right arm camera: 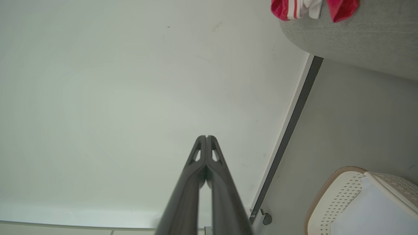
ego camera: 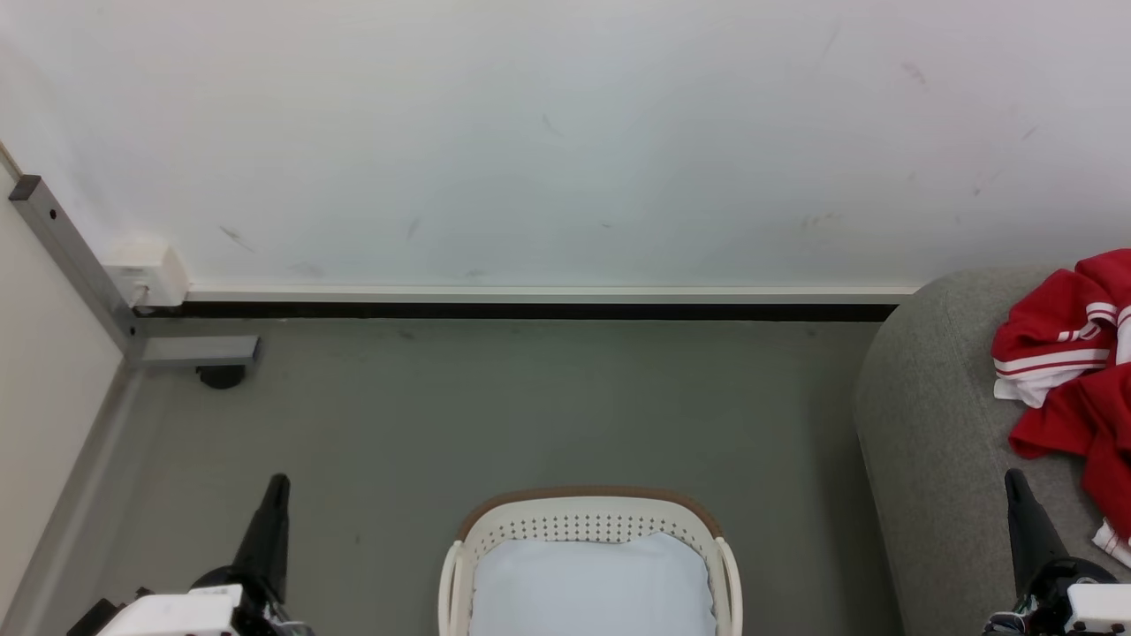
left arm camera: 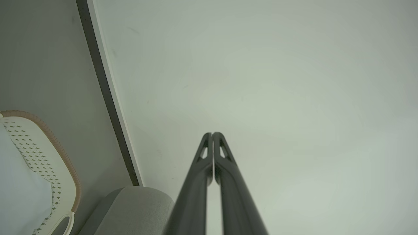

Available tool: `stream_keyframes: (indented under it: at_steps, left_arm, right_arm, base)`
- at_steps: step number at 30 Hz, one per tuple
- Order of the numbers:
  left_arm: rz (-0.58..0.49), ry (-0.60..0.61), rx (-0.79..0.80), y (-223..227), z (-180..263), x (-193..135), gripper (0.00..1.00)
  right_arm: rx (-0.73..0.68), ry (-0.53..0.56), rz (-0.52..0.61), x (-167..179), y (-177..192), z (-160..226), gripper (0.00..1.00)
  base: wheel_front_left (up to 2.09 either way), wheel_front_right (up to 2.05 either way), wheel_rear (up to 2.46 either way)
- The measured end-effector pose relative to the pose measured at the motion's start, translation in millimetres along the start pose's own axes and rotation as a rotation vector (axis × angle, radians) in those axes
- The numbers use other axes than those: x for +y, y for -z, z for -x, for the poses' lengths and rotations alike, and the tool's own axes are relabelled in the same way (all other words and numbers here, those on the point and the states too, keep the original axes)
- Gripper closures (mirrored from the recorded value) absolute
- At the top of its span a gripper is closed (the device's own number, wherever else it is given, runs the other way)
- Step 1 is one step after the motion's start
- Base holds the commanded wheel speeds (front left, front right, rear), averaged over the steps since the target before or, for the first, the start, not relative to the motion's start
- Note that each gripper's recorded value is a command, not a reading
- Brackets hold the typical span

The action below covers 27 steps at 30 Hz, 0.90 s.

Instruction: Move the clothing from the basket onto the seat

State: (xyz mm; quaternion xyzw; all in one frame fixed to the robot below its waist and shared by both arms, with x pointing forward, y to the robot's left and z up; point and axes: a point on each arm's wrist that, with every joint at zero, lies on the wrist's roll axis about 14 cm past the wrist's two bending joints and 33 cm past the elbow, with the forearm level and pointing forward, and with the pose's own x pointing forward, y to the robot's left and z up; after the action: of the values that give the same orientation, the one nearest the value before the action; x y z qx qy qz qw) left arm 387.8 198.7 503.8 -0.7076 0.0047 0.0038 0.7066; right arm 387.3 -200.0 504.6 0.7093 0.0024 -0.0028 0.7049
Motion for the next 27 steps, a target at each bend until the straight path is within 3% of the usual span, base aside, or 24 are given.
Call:
stream_keyframes:
  at_steps: [27]
  left_arm:
    - [0.0,0.0,0.0,-0.1,0.0,0.0,1.0]
  right_arm:
    - [0.002,0.0,0.0,0.0,0.2,0.0,1.0]
  base:
    - [0.0,0.0,0.0]
